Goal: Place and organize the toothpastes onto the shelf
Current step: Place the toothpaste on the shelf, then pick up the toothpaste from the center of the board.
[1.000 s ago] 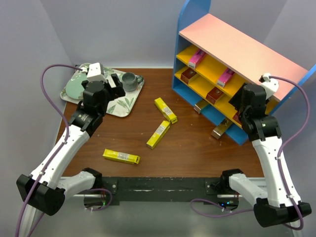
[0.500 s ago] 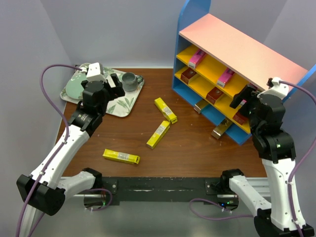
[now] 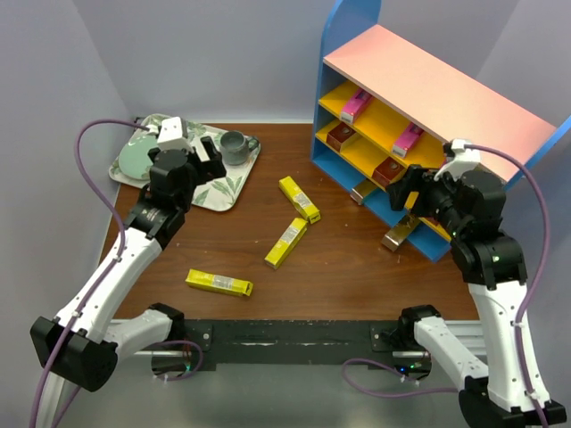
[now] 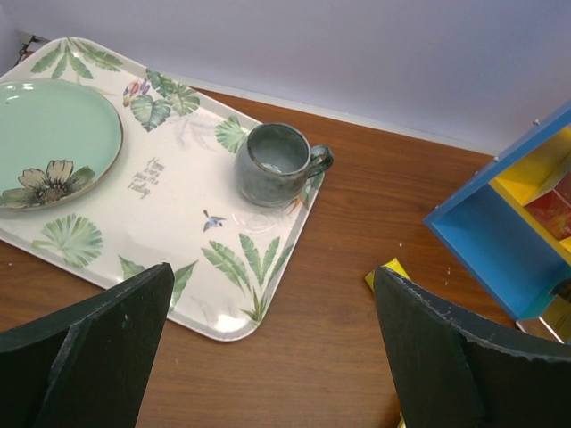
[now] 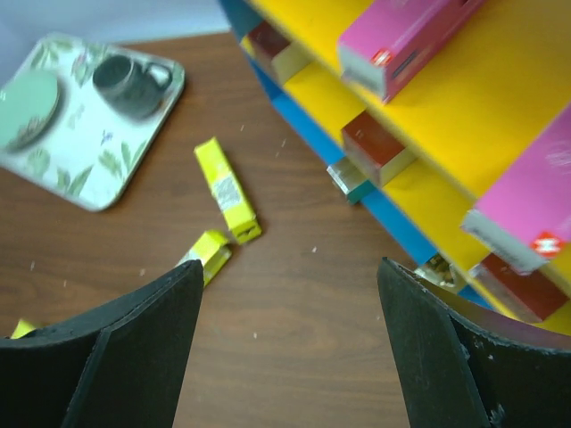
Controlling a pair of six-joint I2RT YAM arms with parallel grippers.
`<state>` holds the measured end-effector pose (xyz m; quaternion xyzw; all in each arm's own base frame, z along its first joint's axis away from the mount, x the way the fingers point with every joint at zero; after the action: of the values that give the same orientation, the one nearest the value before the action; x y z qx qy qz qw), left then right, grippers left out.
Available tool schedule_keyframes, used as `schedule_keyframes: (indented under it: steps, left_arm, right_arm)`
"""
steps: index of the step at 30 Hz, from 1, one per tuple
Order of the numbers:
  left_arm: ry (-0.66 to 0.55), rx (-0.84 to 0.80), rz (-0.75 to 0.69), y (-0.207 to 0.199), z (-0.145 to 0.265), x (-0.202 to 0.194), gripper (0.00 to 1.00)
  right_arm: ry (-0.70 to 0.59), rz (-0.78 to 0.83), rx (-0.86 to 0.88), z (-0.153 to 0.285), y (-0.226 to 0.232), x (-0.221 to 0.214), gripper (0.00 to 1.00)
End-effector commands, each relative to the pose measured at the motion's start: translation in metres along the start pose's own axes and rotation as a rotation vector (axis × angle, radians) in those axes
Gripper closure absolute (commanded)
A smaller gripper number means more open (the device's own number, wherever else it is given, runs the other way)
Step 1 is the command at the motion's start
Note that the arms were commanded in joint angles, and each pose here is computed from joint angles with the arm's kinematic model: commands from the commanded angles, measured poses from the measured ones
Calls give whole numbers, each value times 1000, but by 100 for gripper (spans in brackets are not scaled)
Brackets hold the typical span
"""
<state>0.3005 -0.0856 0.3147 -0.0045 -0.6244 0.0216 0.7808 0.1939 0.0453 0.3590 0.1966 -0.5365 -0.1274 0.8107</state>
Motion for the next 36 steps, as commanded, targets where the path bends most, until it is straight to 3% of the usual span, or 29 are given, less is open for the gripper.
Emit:
schedule_keyframes:
  steps: [1, 5, 7, 11, 18, 24, 29, 36]
  left_arm:
    - [-51, -48, -19, 1, 8, 4, 0]
    - [-47, -84, -45, 1, 14, -5, 0]
    - [-30, -89, -59, 2, 14, -14, 0]
    - [-24, -106, -100, 3, 16, -23, 0]
    - [-1, -364, -150, -20, 25, -57, 0]
    - [246, -543, -163, -49, 21, -113, 0]
    - [496, -594, -293, -98, 30, -151, 0]
    - [501, -591, -376, -158, 22, -173, 0]
  right_arm:
    - [85, 48, 158, -9, 12, -19, 17]
    - [175, 51, 215, -25, 23, -49, 17]
    - [157, 84, 176, -36, 28, -58, 17]
    - [261, 186, 211, -61, 57, -109, 17]
    - [330, 277, 271, -93, 84, -171, 17]
    - [336, 247, 239, -106, 70, -211, 16]
    - [299, 170, 194, -104, 45, -230, 14]
    - [252, 88, 220, -95, 31, -238, 14]
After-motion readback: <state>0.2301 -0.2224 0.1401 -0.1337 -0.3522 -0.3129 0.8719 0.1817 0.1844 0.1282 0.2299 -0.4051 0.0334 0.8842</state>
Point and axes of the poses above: each gripper's point midway between its finger pads, its own z axis back along the fingers, its own y axis along the line the jaws close on, x = y × z, the point moved 6 cm from there along z, back along the fingers, and after that the axes turned 13 degrees about -z, right-handed, at the moved point
